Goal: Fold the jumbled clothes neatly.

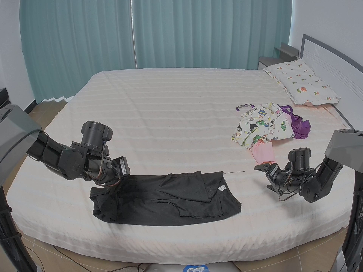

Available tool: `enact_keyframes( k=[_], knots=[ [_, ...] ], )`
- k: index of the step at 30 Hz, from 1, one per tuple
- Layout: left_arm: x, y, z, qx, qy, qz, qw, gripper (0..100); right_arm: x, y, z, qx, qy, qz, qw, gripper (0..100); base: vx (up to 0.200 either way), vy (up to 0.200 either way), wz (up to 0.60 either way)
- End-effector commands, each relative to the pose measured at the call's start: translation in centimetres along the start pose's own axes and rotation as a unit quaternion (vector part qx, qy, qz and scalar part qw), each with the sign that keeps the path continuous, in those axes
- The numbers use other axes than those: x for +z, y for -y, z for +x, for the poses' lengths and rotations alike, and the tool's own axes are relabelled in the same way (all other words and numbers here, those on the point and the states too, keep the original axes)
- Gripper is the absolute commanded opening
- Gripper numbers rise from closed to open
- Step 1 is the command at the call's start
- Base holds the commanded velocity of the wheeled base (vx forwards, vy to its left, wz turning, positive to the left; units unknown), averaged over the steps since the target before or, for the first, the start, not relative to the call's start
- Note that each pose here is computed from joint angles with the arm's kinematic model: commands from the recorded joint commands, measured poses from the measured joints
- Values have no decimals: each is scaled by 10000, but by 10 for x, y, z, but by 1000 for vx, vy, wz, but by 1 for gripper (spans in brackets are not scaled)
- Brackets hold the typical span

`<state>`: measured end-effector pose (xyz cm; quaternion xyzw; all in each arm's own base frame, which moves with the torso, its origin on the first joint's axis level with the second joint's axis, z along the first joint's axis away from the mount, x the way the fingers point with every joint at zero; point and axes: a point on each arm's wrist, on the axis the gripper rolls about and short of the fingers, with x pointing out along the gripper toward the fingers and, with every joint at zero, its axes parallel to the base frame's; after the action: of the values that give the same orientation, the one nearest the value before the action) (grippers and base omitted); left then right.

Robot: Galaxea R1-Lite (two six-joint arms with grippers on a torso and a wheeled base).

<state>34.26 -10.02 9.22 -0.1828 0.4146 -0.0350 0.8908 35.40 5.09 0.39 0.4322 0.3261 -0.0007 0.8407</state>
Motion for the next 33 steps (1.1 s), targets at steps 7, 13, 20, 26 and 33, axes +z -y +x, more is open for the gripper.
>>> enact_keyframes(
  k=[7, 13, 20, 26, 33],
  knots=[
    [-7, 10, 2, -89, -83, 113, 9999, 0, -2, -1, 1, 8, -21, -11, 10000, 100, 0, -143, 0],
    [-10, 15, 3, -119, -120, 122, 9998, 0, -2, -1, 1, 2, -26, -18, 10000, 100, 0, -200, 0],
    [-17, 26, 3, -235, -183, 247, 9993, 0, -2, -2, 1, 17, -23, -17, 10000, 100, 0, -200, 0],
    [-21, 39, 9, -306, -202, 269, 9990, 0, -3, -2, 1, 21, -28, -21, 10000, 100, 0, -200, 0],
    [-25, 58, 20, -329, -158, 332, 9988, 0, -4, -3, 1, 33, -50, -46, 10000, 100, 0, -200, 0]
  ],
)
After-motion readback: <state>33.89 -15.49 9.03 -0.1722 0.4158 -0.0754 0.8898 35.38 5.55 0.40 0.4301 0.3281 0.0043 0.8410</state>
